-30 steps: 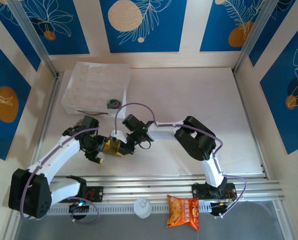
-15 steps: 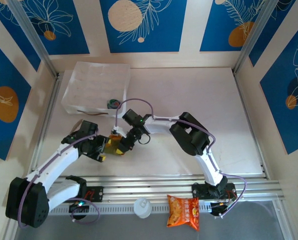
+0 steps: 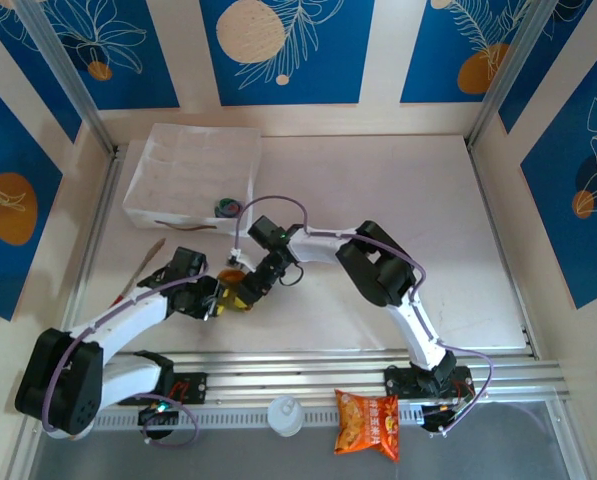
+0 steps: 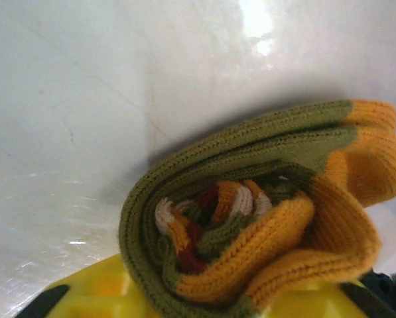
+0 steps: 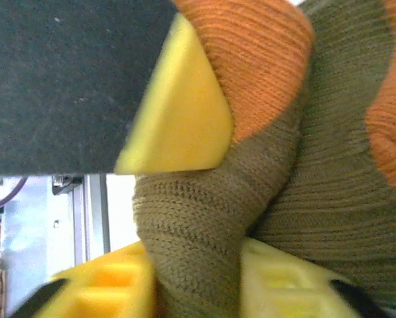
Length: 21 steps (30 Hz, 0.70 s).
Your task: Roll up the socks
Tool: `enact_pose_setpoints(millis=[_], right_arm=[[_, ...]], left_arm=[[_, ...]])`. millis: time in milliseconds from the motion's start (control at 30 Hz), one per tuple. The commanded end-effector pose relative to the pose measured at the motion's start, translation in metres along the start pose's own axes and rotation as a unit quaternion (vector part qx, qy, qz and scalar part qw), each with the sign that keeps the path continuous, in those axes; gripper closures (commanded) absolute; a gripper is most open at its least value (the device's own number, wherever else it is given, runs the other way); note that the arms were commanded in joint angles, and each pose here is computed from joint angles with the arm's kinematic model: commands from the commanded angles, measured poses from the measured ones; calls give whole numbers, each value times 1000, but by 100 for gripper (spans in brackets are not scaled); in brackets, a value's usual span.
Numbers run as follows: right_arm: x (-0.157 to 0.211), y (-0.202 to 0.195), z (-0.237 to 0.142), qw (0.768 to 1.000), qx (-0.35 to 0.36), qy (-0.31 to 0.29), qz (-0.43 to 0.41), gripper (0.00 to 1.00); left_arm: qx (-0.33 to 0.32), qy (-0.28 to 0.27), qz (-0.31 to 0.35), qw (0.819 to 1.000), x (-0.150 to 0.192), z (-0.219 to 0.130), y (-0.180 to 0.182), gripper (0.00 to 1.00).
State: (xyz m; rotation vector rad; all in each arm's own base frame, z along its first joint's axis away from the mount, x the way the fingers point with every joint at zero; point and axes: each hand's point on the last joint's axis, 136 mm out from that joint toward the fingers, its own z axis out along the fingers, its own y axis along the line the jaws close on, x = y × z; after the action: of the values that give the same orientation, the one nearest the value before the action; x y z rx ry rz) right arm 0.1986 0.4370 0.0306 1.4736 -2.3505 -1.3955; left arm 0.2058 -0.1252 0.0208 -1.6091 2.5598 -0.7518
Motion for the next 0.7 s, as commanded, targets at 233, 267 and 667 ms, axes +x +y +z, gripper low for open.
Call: enact_pose_setpoints(millis=[233, 267, 667], right_arm=[[3, 12, -65, 862, 357, -94, -349, 19], [1, 13, -68, 853, 368, -77, -361, 15], [-23, 31, -29, 782, 376, -19, -496, 1]], left_arm=[[-263, -15, -87, 961, -1, -10, 142, 90], [-272, -14, -86, 958, -1, -13, 143, 91], [-326, 19, -89, 941, -2, -15, 124, 94]])
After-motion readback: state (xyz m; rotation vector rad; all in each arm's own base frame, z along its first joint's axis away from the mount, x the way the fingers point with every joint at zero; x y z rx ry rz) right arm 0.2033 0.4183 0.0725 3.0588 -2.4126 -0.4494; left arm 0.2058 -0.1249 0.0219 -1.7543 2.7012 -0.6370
